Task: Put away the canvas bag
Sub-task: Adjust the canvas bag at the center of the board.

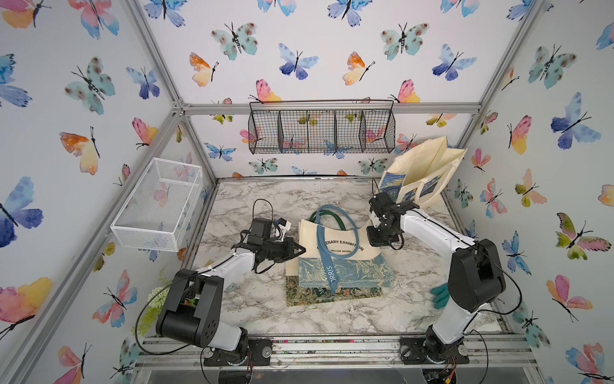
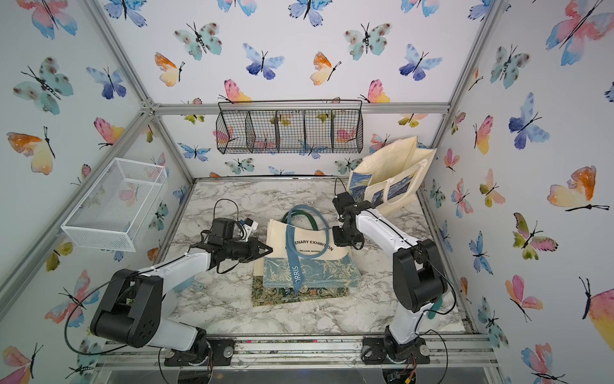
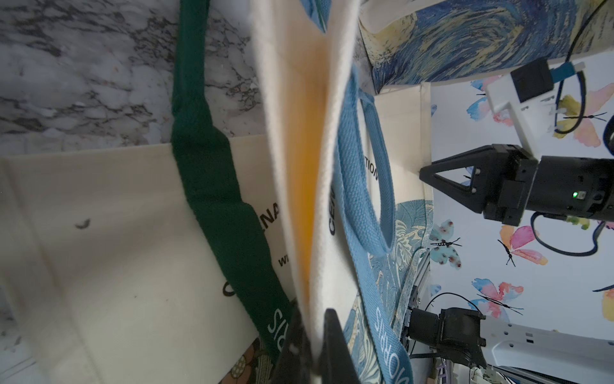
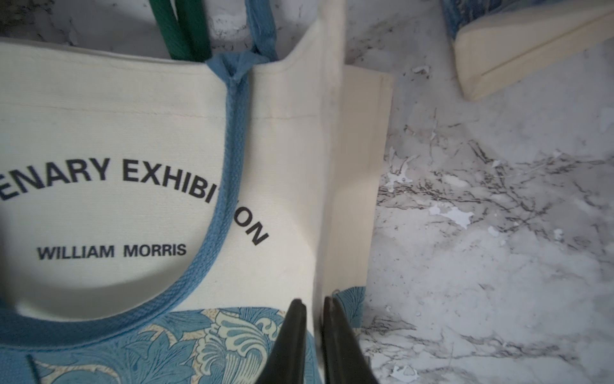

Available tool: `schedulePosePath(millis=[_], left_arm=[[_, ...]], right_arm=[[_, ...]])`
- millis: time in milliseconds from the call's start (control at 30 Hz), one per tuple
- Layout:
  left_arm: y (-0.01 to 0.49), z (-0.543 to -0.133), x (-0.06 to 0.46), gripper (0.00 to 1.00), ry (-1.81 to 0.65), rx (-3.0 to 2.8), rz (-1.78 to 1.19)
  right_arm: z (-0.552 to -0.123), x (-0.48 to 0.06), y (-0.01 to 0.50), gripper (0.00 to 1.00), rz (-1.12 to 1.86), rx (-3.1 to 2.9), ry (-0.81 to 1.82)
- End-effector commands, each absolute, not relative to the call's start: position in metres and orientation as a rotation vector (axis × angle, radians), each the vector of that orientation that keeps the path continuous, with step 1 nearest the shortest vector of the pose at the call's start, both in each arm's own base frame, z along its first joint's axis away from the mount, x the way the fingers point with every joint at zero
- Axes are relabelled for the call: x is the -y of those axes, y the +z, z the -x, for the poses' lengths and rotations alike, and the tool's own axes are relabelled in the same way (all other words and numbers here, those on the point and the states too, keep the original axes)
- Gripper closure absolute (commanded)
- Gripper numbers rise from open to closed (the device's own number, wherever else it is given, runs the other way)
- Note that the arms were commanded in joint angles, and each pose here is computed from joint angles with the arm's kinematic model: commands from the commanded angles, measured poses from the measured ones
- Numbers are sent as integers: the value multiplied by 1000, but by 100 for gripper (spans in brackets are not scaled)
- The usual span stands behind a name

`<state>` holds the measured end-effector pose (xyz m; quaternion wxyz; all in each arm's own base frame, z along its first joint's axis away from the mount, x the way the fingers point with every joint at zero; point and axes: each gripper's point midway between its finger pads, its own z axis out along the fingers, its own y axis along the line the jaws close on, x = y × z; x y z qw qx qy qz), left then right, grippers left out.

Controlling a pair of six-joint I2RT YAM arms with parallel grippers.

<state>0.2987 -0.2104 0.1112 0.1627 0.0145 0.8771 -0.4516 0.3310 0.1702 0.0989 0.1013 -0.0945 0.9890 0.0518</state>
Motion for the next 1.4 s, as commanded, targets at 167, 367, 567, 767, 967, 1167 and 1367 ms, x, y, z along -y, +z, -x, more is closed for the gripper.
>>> schedulePosePath(millis=[167,367,567,767,967,1167,1367], left_arm=[[127,-288,212,100,-1299,-2491,-99],[126,-288,204,100,-1271,-2496,-82],[132,-291,197,100,-1261,-2475,-63],[133,-294,191,100,-1259,-2473,-48],[130,-294,181,100,-1242,-2477,-21],[123,-288,173,100,-1240,-2494,17],[108,-278,170,100,-1242,-2520,51]], right_arm=[[-324,-193,125,85,323,-2891,354],[-321,-203,132,84,344,-2885,444],[-327,-211,155,85,345,-2814,510],[-334,-220,173,85,349,-2774,565],[-337,-227,182,85,358,-2760,608],[-328,-229,175,84,370,-2794,645],[-313,-207,122,64,353,-2905,501]])
